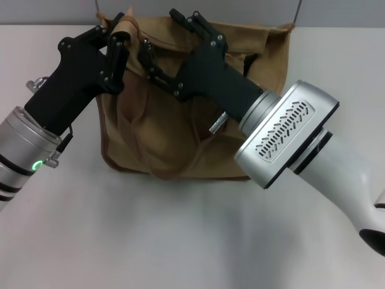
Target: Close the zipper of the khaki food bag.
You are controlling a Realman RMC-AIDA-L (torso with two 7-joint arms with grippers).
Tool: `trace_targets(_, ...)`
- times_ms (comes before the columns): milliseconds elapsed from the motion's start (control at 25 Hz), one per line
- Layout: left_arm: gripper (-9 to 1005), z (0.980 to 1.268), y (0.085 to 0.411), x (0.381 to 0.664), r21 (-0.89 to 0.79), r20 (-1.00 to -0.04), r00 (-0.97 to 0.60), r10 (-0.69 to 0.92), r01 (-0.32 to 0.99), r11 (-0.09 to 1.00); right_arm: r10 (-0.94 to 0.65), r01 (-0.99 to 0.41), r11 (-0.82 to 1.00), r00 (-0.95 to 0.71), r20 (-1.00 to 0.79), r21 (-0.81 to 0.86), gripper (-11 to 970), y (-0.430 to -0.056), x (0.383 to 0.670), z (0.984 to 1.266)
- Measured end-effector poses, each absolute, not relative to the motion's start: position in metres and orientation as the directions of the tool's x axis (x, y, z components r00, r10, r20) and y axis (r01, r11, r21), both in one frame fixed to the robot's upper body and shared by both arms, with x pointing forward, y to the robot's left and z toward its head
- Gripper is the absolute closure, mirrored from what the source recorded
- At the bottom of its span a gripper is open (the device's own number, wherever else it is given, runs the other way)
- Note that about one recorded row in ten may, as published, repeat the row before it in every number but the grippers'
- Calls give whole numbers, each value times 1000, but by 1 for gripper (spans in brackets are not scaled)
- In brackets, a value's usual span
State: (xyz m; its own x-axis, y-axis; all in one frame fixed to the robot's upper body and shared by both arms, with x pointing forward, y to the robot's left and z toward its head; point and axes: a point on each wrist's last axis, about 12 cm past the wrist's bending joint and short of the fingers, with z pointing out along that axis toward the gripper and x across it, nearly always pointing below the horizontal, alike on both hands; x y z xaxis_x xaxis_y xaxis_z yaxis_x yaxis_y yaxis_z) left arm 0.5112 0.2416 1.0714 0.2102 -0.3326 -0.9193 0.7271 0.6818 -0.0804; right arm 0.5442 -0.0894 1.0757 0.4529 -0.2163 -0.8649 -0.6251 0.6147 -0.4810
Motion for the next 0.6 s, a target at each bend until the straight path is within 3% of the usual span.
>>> trace_targets(600,974,1071,242,511,-81,-919,210,-333,726,683,-195,-641,622,430,-882,-450,166,-90,532,1070)
